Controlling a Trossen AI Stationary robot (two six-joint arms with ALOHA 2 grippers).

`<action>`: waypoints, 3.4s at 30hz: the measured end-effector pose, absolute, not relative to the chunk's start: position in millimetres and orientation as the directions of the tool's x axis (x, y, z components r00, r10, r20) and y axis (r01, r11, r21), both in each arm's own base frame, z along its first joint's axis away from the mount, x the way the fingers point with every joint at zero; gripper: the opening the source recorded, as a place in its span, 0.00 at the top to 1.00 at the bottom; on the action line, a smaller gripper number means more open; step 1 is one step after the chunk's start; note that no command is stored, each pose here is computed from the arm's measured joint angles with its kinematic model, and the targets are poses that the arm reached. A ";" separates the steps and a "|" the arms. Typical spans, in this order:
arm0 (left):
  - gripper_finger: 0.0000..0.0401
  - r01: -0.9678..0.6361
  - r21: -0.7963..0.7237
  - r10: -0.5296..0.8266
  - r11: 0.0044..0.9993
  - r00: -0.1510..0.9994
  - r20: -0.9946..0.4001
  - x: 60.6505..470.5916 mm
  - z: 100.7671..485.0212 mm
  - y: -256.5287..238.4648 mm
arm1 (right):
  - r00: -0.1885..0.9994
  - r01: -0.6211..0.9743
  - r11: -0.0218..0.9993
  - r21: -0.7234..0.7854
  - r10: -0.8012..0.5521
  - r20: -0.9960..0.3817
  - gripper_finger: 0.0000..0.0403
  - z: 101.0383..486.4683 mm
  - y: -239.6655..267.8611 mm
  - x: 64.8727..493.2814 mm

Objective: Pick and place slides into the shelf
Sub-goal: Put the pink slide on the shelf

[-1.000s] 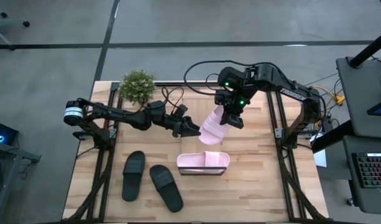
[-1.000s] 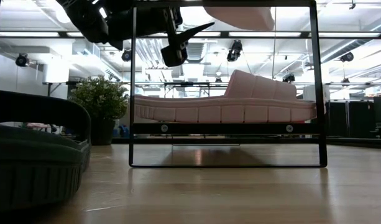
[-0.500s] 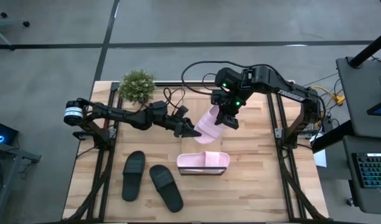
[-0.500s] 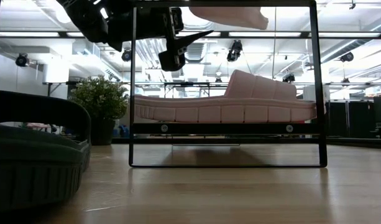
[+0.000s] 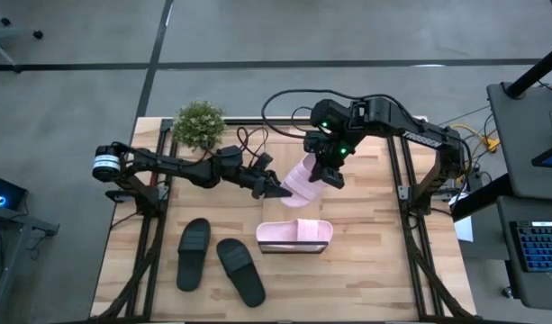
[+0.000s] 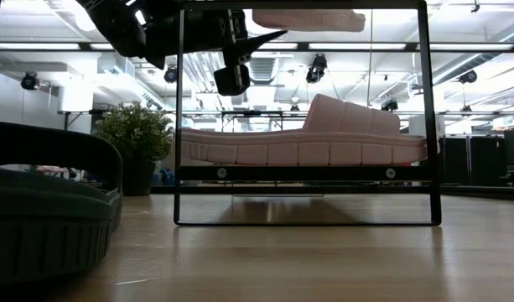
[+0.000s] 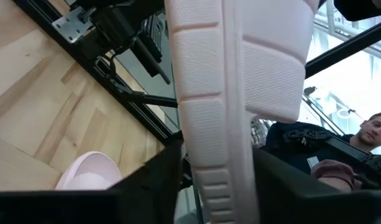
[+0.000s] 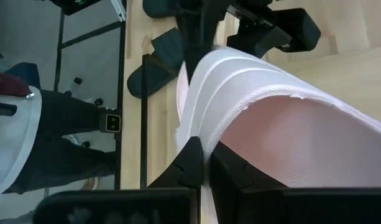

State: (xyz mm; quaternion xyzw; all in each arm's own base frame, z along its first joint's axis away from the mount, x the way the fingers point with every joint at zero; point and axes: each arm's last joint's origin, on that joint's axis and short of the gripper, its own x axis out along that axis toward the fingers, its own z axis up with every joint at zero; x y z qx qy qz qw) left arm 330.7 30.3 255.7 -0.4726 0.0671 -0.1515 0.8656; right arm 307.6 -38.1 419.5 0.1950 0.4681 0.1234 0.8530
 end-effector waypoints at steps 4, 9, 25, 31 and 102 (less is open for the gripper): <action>0.85 0.178 -0.841 -0.302 0.510 0.953 0.018 330.6 254.1 31.0 | 0.553 -0.043 0.894 0.447 0.394 -0.734 0.98 421.2 -36.7 310.4; 0.94 0.162 -0.843 -0.275 0.513 0.961 0.017 330.7 253.8 32.1 | 0.558 -0.049 0.893 0.448 0.396 -0.729 0.98 421.7 -36.7 310.9; 0.94 0.157 -0.836 -0.221 0.526 0.974 0.044 331.2 257.1 34.6 | 0.629 -0.010 0.922 0.388 0.308 -0.714 0.90 439.0 -39.6 308.5; 0.94 0.168 -0.830 -0.205 0.532 0.976 0.066 331.5 260.2 35.8 | 0.683 0.004 0.943 0.333 0.241 -0.690 0.87 456.2 -42.2 302.2; 0.94 0.166 -0.690 0.473 0.705 0.614 0.631 382.5 312.1 28.3 | 0.941 0.213 0.833 0.511 -0.315 0.122 0.49 398.1 -37.7 207.1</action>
